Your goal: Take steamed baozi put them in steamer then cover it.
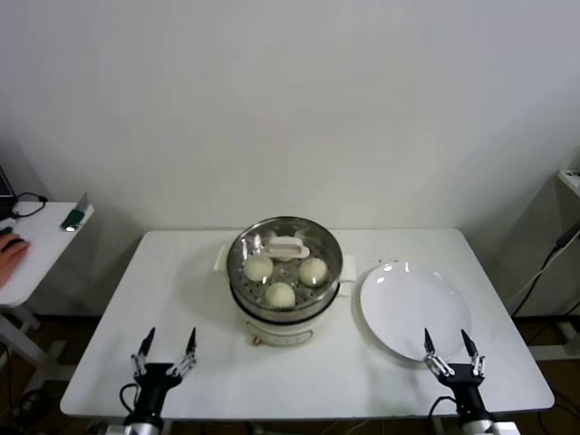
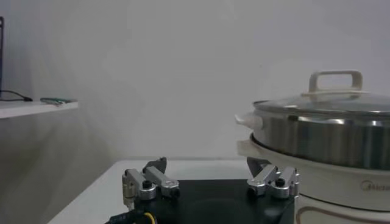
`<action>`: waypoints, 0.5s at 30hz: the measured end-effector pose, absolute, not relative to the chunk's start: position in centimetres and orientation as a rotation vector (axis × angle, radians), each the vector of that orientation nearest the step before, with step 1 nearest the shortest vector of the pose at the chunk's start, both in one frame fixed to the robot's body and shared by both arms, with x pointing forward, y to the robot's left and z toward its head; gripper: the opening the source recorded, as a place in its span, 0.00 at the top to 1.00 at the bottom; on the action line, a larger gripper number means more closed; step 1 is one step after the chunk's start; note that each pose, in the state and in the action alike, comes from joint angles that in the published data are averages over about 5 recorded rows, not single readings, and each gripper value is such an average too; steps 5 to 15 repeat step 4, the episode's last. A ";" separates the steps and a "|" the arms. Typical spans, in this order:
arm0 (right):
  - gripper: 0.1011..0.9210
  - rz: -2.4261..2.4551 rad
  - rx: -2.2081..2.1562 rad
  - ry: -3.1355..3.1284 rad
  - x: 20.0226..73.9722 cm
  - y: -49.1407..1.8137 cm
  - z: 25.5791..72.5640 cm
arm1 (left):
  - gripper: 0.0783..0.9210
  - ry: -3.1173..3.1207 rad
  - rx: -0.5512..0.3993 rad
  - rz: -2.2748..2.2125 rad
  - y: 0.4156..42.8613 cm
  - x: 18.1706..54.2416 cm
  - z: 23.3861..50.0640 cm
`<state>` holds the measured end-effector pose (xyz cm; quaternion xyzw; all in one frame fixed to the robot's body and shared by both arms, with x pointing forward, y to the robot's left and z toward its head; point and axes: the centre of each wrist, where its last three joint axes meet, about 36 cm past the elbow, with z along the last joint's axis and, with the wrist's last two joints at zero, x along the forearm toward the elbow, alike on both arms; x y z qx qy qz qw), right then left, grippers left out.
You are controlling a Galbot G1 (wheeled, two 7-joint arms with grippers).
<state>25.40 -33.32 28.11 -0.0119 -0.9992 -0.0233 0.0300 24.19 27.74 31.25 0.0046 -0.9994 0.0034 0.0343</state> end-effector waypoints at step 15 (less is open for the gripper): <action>0.12 -0.073 -0.037 -3.080 25.4 -33.3 28.1 | 0.12 -3.077 0.023 0.017 27.8 24.0 31.1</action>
